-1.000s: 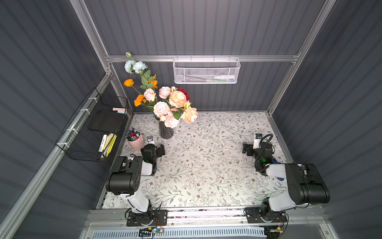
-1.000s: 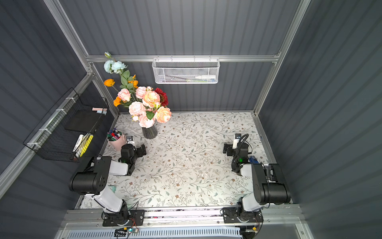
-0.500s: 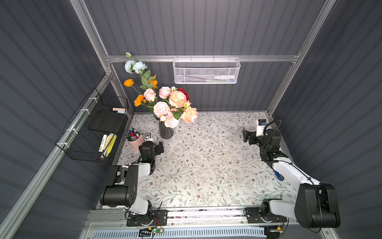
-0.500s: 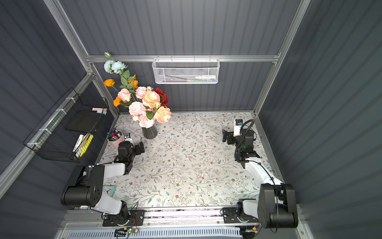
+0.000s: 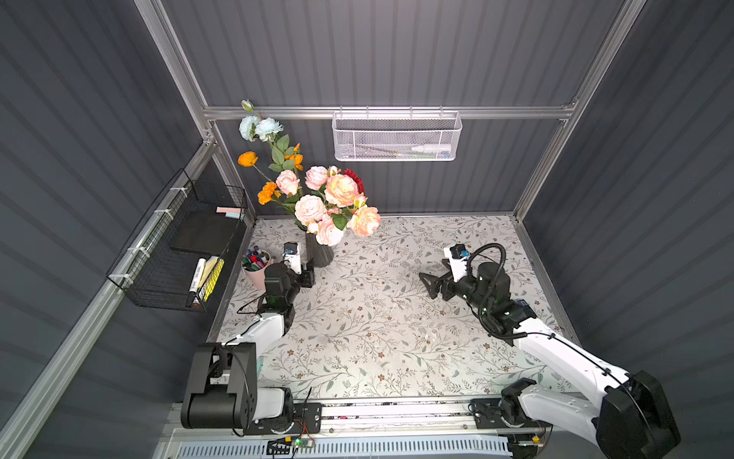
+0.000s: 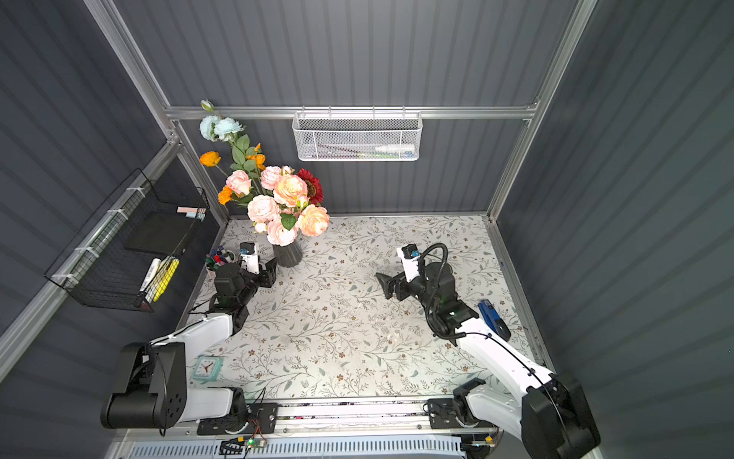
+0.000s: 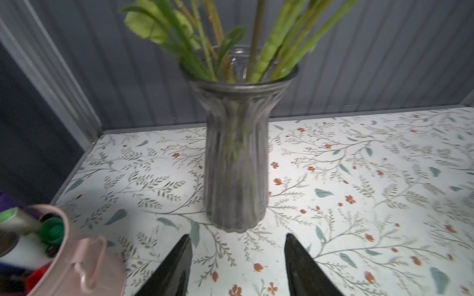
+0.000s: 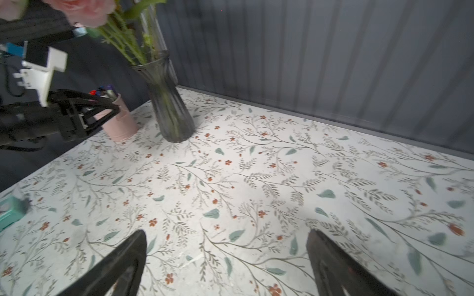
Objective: Pick out pink flowers from the vase
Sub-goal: Pick up the flower from the vase.
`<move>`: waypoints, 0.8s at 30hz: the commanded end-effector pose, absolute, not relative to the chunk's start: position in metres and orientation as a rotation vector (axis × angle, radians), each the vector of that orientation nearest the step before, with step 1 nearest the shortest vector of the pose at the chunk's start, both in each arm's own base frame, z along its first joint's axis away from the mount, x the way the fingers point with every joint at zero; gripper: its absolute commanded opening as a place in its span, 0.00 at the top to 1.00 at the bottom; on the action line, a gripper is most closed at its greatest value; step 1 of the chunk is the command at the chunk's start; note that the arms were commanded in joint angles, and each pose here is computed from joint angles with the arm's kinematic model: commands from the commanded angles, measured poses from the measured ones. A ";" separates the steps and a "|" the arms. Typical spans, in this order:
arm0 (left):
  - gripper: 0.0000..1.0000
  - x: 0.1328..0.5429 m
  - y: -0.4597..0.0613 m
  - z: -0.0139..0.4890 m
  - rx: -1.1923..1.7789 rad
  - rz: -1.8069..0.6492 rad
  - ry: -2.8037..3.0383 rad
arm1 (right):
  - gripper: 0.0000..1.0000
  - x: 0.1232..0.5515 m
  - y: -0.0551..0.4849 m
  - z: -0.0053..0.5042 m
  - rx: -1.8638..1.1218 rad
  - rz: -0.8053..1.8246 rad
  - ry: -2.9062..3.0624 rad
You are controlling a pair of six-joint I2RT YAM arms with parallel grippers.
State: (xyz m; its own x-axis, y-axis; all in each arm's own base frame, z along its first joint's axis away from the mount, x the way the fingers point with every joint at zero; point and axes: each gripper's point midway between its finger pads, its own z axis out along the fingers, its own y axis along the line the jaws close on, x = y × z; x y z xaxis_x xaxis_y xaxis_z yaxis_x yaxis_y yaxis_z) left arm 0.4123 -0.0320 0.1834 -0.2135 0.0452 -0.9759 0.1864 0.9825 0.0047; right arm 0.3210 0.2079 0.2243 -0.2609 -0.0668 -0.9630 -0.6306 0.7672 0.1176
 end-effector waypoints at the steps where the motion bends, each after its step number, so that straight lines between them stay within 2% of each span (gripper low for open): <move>1: 0.57 0.406 -0.069 0.230 0.441 -0.195 1.588 | 0.01 0.306 0.239 0.243 -0.637 0.652 1.622; 2: 0.64 0.403 -0.074 0.233 0.498 -0.190 1.557 | 0.01 0.303 0.247 0.245 -0.666 0.652 1.579; 3: 0.65 0.402 -0.077 0.241 0.542 -0.164 1.507 | 0.01 0.297 0.257 0.246 -0.696 0.657 1.545; 10: 0.65 0.399 -0.078 0.265 0.539 -0.145 1.363 | 0.01 0.288 0.301 0.250 -0.729 0.785 1.423; 15: 0.73 0.407 -0.069 0.282 0.482 -0.199 1.264 | 0.01 0.286 0.323 0.249 -0.737 0.849 1.406; 24: 0.70 0.430 -0.049 0.286 0.365 -0.287 1.235 | 0.01 0.280 0.334 0.255 -0.749 0.888 1.375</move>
